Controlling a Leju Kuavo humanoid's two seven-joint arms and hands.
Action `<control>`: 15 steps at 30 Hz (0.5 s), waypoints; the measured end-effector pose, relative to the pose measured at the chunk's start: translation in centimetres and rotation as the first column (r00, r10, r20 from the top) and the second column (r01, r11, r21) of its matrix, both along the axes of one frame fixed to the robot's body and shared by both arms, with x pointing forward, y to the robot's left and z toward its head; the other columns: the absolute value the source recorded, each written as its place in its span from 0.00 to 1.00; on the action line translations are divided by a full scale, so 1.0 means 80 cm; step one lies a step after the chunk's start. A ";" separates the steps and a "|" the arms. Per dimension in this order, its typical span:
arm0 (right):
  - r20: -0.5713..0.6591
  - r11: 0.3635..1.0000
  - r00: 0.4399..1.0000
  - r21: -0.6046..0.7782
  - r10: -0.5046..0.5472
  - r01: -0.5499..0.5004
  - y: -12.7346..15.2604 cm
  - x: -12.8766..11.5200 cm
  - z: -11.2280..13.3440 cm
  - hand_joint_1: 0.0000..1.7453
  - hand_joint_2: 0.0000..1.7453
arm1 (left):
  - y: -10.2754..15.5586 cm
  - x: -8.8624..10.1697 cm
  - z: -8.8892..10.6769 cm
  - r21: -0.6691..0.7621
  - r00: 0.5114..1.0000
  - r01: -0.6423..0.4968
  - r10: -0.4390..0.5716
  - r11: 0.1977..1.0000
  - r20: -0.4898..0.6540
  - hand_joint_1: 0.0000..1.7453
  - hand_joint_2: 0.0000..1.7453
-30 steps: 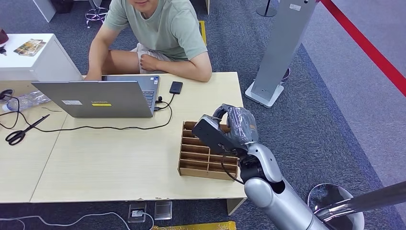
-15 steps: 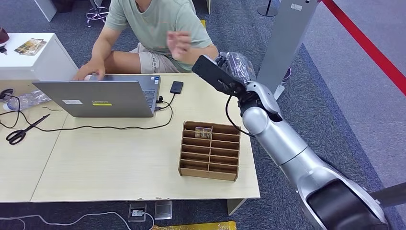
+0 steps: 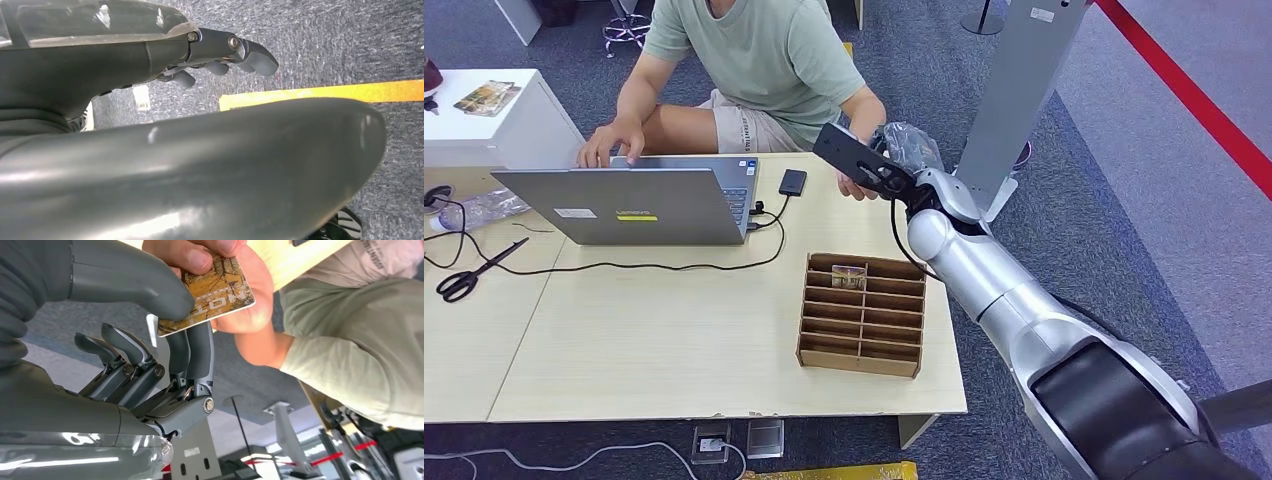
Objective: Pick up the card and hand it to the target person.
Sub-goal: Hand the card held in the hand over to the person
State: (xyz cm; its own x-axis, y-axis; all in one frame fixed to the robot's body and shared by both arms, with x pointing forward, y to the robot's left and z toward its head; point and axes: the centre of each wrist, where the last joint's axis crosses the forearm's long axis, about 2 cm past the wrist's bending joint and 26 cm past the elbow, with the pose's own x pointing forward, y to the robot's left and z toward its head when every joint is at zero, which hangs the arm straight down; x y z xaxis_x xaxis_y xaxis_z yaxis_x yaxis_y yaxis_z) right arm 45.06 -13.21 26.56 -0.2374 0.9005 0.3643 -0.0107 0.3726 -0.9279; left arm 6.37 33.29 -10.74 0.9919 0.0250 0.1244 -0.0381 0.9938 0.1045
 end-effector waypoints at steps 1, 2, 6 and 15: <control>-0.005 1.000 1.000 -0.004 -0.002 0.002 0.001 0.000 -0.002 0.50 1.00 | 0.000 0.000 0.000 0.000 1.000 -0.002 0.002 1.000 0.000 0.00 0.00; -0.010 1.000 1.000 -0.009 -0.005 0.004 0.002 0.000 -0.004 0.25 1.00 | 0.000 0.000 0.000 0.000 1.000 -0.003 0.003 1.000 0.001 0.00 0.00; -0.024 1.000 1.000 -0.023 -0.013 0.012 0.001 0.001 -0.010 0.00 1.00 | 0.000 0.000 0.000 -0.007 1.000 -0.002 0.002 1.000 0.005 0.00 0.00; -0.022 0.999 0.999 -0.017 -0.028 0.027 -0.003 0.002 -0.016 0.00 1.00 | 0.000 -0.001 0.000 -0.008 1.000 -0.009 0.009 1.000 0.012 0.00 0.00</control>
